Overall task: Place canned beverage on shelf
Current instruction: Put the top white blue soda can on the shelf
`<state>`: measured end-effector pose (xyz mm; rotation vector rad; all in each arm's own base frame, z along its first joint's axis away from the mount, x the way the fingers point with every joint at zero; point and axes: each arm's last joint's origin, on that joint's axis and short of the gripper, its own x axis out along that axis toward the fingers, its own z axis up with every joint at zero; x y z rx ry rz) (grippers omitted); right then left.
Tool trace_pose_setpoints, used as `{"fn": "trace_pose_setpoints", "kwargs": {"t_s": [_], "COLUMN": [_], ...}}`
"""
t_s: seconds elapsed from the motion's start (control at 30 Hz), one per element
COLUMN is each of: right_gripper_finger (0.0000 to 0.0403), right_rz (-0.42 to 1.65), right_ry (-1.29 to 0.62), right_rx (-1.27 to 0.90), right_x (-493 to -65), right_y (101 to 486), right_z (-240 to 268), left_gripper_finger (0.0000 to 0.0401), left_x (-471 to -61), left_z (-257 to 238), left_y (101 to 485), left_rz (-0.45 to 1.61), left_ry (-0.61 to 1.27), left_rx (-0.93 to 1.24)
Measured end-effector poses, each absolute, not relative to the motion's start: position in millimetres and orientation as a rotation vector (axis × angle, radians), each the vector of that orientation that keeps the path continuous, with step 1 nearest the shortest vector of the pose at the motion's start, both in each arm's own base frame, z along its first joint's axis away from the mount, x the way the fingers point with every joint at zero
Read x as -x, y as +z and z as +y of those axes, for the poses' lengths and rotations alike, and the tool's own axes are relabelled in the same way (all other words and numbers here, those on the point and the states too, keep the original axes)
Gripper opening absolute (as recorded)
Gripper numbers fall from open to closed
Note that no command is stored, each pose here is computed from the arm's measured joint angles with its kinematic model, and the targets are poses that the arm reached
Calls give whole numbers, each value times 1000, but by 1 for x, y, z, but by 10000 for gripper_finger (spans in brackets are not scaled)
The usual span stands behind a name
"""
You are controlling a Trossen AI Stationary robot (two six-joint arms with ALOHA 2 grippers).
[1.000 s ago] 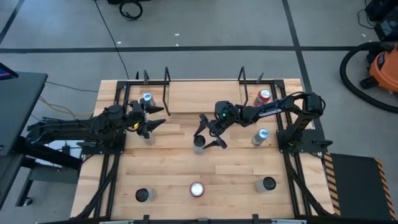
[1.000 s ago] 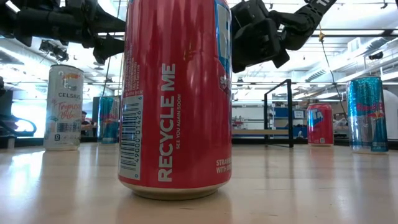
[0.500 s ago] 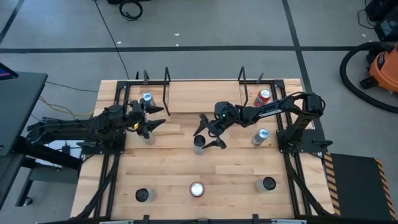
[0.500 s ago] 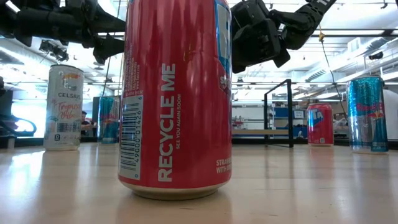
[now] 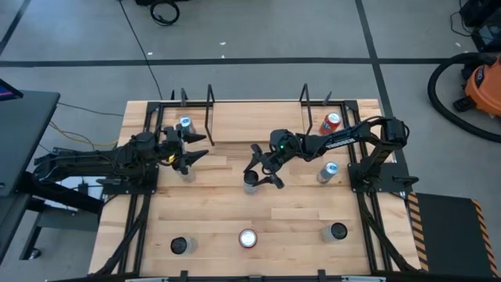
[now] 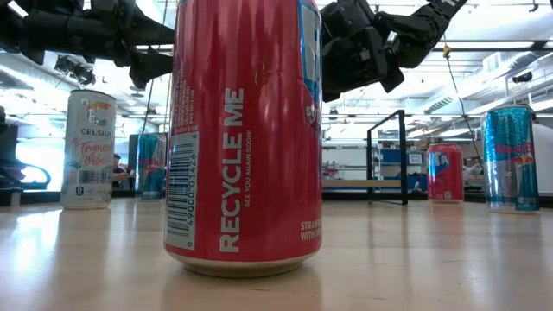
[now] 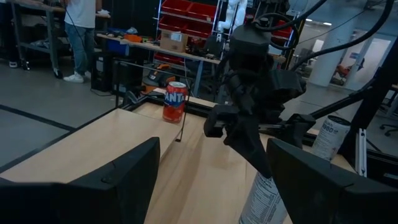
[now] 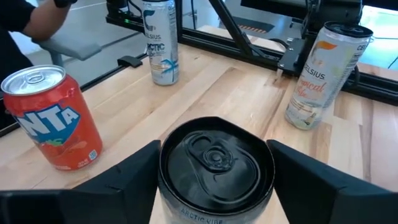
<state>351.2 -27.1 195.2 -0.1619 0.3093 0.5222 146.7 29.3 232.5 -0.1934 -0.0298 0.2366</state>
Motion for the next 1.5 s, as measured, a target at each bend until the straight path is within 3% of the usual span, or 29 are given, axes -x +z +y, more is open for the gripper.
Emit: {"fn": "trace_pose_setpoints", "kwargs": {"t_s": [0.13,0.7,1.23,1.5], "right_gripper_finger": [267,272,272,272], "right_rz": [313,352,386,327], "right_ry": [502,68,-456,-667], "right_rx": [165,111,87,73], "right_x": [-351,-367,-381,-362], "right_y": [195,217,265,290], "right_z": [-28,-38,-54,-74], "left_gripper_finger": [298,298,298,298], "left_x": [-147,-147,-147,-147], "left_z": [29,29,29,29], "left_y": [233,233,233,232], "left_rz": [-30,-31,-32,-29], "left_ry": [237,237,236,237], "left_rx": [193,193,195,196]}}
